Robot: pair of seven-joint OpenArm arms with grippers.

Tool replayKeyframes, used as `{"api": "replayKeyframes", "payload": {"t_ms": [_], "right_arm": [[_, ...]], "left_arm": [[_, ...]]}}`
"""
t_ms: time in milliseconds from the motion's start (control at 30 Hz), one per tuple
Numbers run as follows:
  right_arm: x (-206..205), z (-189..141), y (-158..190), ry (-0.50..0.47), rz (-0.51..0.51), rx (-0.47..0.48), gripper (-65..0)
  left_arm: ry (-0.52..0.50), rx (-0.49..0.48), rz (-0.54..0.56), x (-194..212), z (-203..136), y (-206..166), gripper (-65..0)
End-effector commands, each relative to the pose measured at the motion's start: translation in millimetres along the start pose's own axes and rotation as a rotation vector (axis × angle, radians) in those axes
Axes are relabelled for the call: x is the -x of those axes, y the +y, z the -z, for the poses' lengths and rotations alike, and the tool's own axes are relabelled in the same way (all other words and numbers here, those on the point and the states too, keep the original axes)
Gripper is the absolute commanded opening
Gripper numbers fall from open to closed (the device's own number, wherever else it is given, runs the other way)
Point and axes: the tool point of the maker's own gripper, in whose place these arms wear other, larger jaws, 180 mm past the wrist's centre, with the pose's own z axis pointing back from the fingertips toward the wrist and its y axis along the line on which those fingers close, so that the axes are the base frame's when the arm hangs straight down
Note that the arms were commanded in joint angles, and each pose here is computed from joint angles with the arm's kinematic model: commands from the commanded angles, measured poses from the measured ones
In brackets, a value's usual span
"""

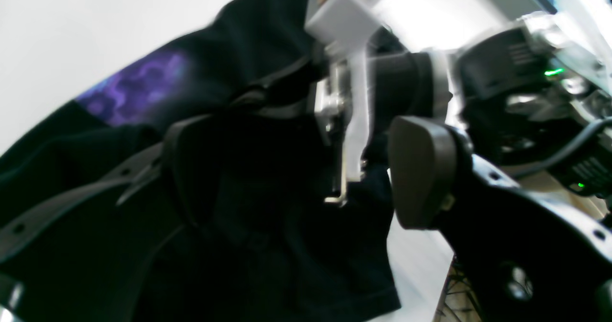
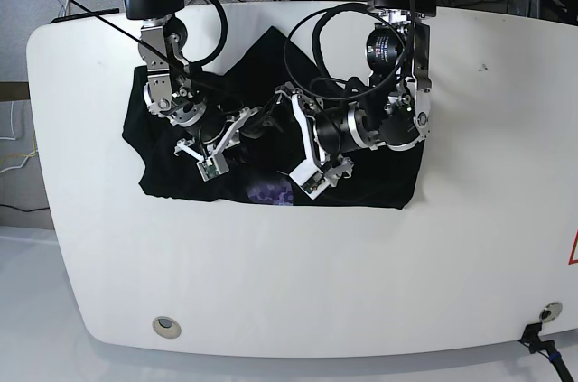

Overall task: Fold the T-shirt properly
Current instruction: 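Grasp the shirt end with the left gripper and fold it toward the right gripper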

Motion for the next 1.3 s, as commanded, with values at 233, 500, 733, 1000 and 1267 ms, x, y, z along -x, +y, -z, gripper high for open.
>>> {"api": "replayKeyframes", "payload": {"t_ms": [233, 500, 733, 1000, 1267], "right_arm": [[45.5, -4.2, 0.4, 0.197, -0.043, 0.007, -65.0], [46.0, -3.9, 2.0, 0.197, -0.041, 0.005, -65.0], [45.5, -0.7, 9.9, 0.192, -0.032, -0.006, -65.0], [46.2, -1.0, 10.2, 0.193, -0.03, -0.006, -65.0], [45.9, -0.9, 10.4, 0.192, -0.028, -0.007, -65.0]], "left_arm": [[0.01, -0.311, 0.083, -2.7, -97.4, 105.0, -14.8], [0.121, -0.417, 0.21, 34.5, -98.1, 117.7, -15.0], [0.114, -0.321, 0.269, 54.3, -49.5, 93.1, -17.9], [0.205, -0.213, 0.156, 109.8, -10.0, 100.1, -18.4], [0.009, -0.251, 0.322, 33.6, -40.0, 75.7, -18.4]]}}
